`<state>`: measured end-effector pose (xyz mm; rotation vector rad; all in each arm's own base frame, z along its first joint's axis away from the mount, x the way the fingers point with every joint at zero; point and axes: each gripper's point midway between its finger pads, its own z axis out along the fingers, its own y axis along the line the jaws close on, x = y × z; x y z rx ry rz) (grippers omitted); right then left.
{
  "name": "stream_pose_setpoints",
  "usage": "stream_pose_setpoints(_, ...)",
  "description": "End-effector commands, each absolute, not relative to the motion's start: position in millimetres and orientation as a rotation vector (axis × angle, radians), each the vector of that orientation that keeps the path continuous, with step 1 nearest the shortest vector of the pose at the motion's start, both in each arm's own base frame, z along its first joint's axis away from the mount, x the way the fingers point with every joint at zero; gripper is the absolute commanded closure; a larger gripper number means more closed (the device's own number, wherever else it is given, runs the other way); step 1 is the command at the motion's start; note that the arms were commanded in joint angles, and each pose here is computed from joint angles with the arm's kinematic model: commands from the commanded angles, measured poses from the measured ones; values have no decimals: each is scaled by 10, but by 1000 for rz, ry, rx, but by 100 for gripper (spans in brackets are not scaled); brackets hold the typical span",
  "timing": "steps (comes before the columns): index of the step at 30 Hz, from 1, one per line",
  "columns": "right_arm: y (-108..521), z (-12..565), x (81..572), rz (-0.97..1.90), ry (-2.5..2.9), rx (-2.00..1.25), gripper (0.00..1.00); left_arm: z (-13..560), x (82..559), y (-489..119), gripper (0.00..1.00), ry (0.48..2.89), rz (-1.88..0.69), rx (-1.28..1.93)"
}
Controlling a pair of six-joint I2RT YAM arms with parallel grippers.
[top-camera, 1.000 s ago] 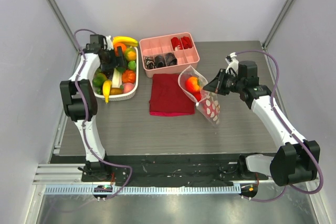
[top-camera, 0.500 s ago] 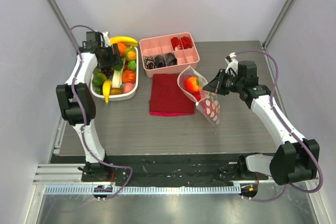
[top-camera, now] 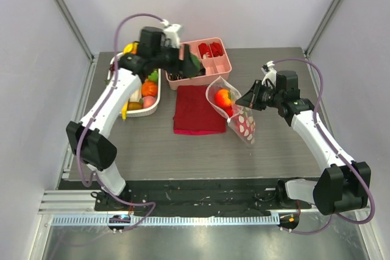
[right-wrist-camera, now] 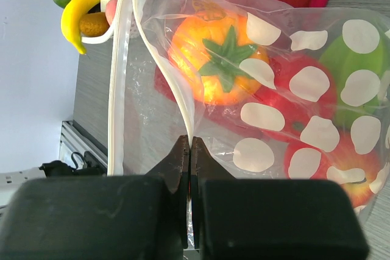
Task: Place the food in the zip-top bag and seal the zipper
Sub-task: Place the fake fruit in the zipper food storage bag.
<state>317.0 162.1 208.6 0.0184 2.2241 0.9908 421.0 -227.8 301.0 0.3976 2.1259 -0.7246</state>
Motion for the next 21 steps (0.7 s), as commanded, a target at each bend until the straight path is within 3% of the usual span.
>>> stream_pose_setpoints(1, 1623, 2423, 3244, 989, 2117, -8, 99, 3298, 3793, -3109, 52, 2050, -916, 553)
stream_pose_setpoints(6, 1643, 2529, 3246, 1010, 2100, -1, 99, 3112, 3376, -3814, 52, 2080, -1016, 705)
stream_pose_setpoints(13, 1644, 2634, 3215, 1013, 2076, -16, 99, 2429, 2937, -4011, 46, 2290, -1085, 778)
stream_pose_setpoints(15, 1651, 2680, 3194, 1019, 2064, -28, 99, 2352, 2873, -3989, 39, 2312, -1084, 807)
stream_pose_setpoints(16, 1652, 2698, 3189, 1021, 2059, -30, 99, 2345, 2833, -3952, 28, 2331, -1081, 821)
stream_pose_setpoints(18, 1658, 2719, 3174, 1026, 2055, -38, 99, 2448, 2829, -3914, 17, 2294, -1060, 875)
stream_pose_setpoints(19, 1669, 2722, 3162, 1032, 2053, -46, 99, 2554, 2796, -3878, 2, 2278, -1067, 884)
stream_pose_setpoints(21, 1675, 2751, 3145, 1037, 2046, -53, 99, 2732, 2899, -3777, 0, 2231, -1086, 849)
